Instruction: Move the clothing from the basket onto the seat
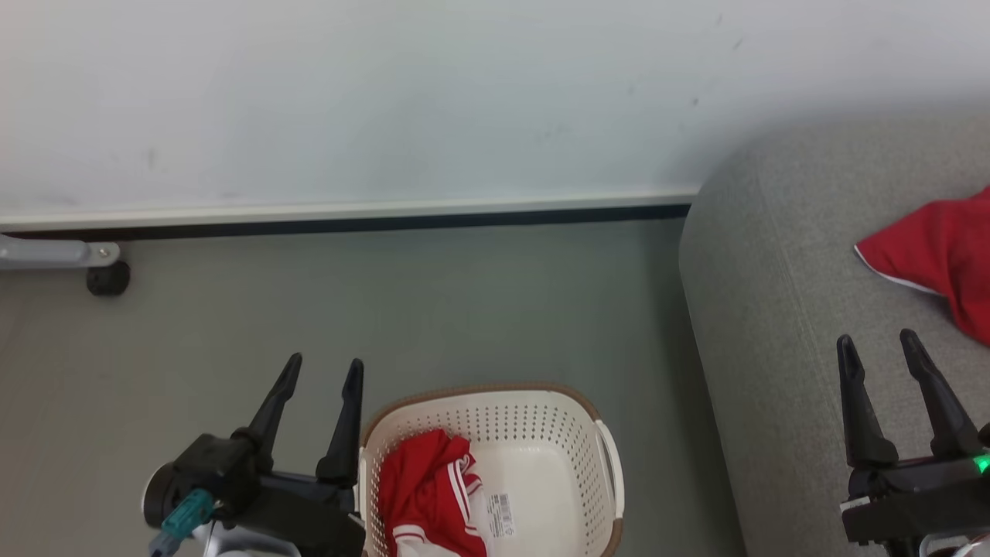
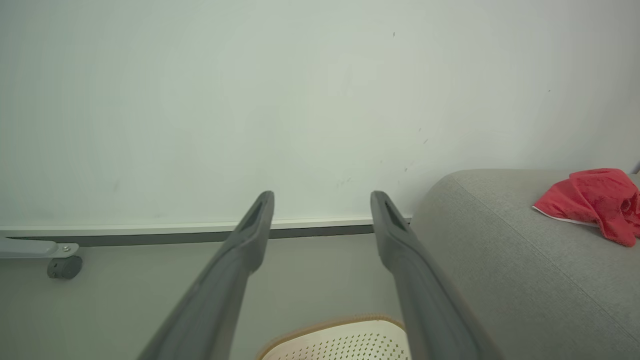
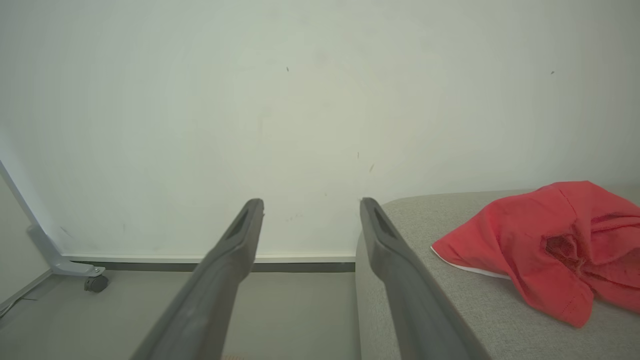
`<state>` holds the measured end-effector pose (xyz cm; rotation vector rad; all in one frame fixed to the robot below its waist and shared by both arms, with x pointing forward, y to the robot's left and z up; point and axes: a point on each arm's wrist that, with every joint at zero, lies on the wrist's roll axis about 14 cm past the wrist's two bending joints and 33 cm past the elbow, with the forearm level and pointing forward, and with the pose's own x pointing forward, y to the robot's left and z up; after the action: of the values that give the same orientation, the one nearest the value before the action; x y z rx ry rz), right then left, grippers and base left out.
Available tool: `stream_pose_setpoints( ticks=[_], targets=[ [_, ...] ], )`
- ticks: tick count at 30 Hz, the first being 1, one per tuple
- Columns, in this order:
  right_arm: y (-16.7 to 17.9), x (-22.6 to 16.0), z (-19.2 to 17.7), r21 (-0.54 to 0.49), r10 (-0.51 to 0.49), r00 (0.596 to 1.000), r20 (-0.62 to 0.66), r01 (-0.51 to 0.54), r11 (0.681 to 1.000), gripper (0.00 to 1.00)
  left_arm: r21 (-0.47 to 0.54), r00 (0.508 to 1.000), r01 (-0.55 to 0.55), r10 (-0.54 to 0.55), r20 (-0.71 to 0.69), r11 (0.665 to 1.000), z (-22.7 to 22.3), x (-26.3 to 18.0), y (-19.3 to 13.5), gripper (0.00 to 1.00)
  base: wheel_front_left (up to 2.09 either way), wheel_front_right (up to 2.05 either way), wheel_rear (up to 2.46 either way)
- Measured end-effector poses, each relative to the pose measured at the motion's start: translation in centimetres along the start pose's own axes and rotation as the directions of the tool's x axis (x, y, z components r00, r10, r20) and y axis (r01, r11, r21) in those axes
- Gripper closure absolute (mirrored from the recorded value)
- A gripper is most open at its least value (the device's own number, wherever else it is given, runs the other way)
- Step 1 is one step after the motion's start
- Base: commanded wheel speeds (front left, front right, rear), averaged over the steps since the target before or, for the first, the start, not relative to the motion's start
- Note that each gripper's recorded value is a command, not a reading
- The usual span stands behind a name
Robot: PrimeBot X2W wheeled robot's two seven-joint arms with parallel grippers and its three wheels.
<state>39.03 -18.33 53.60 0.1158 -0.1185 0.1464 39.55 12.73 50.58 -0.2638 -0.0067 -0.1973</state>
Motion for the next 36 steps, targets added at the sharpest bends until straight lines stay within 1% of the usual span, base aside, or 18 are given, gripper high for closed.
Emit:
stream_pose_setpoints(
  ticks=[4, 11, 15, 17, 21, 23, 28, 29, 30, 34, 35, 36],
  targets=[
    [-0.5, 0.9, -0.6, 0.001, -0.006, 1.000, -0.010, 0.006, 1.000, 0.00, -0.003, 0.999, 0.036, -0.036, -0.036, 0.999, -1.4, 1.6, -0.8, 0.00, 0.00, 0.00, 0.00],
    [-1.8, 2.4, -1.7, -0.003, -0.030, 0.999, -0.029, 0.030, 1.000, 0.00, 0.010, 0.983, 0.108, -0.106, -0.153, 0.994, -5.0, 4.6, -2.2, 0.00, 0.00, 0.00, 0.00],
    [-2.6, 3.3, -2.4, -0.006, -0.048, 0.998, -0.041, 0.048, 0.999, 0.00, 0.030, 0.960, 0.156, -0.145, -0.241, 0.987, -7.9, 6.1, -2.9, 0.00, 0.00, 0.00, 0.00],
    [-2.9, 3.7, -2.8, -0.007, -0.052, 0.998, -0.046, 0.052, 0.999, 0.00, 0.024, 0.943, 0.173, -0.158, -0.292, 0.985, -9.6, 6.6, -3.1, 0.00, 0.00, 0.00, 0.00],
    [-3.7, 4.8, -3.6, -0.011, -0.064, 0.997, -0.054, 0.063, 0.998, 0.00, 0.033, 0.892, 0.216, -0.184, -0.413, 0.976, -13.6, 7.0, -3.4, 0.00, 0.00, 0.00, 0.00],
    [-3.9, 5.3, -4.0, -0.015, -0.064, 0.996, -0.059, 0.064, 0.998, 0.00, 0.057, 0.857, 0.253, -0.196, -0.476, 0.966, -15.7, 7.0, -3.4, 0.00, 0.00, 0.00, 0.00],
    [-4.4, 6.4, -5.4, -0.024, -0.067, 0.995, -0.078, 0.066, 0.998, 0.00, 0.057, 0.796, 0.273, -0.192, -0.574, 0.960, -19.6, 7.7, -3.2, 0.00, 0.00, 0.00, 0.00],
    [-4.4, 6.4, -5.4, -0.024, -0.067, 0.995, -0.078, 0.066, 0.998, 0.00, 0.057, 0.796, 0.273, -0.192, -0.574, 0.960, -19.6, 7.7, -3.2, 0.00, 0.00, 0.00, 0.00],
    [-4.8, 6.8, -6.0, -0.032, -0.074, 0.993, -0.089, 0.071, 0.997, 0.00, 0.046, 0.769, 0.276, -0.192, -0.610, 0.960, -21.2, 7.8, -3.1, 0.00, 0.00, 0.00, 0.00],
    [-4.9, 7.4, -7.5, -0.034, -0.071, 0.991, -0.113, 0.068, 0.997, 0.00, 0.033, 0.699, 0.266, -0.169, -0.694, 0.963, -24.9, 6.9, -2.3, 0.00, 0.00, 0.00, 0.00],
    [-4.9, 7.4, -7.5, -0.034, -0.071, 0.991, -0.113, 0.068, 0.997, 0.00, 0.033, 0.699, 0.266, -0.169, -0.694, 0.963, -24.9, 6.9, -2.3, 0.00, 0.00, 0.00, 0.00],
    [-4.9, 7.7, -8.2, -0.030, -0.069, 0.990, -0.125, 0.066, 0.997, 0.00, 0.029, 0.664, 0.261, -0.158, -0.731, 0.965, -26.5, 6.4, -1.8, 0.00, 0.00, 0.00, 0.00]
  ],
)
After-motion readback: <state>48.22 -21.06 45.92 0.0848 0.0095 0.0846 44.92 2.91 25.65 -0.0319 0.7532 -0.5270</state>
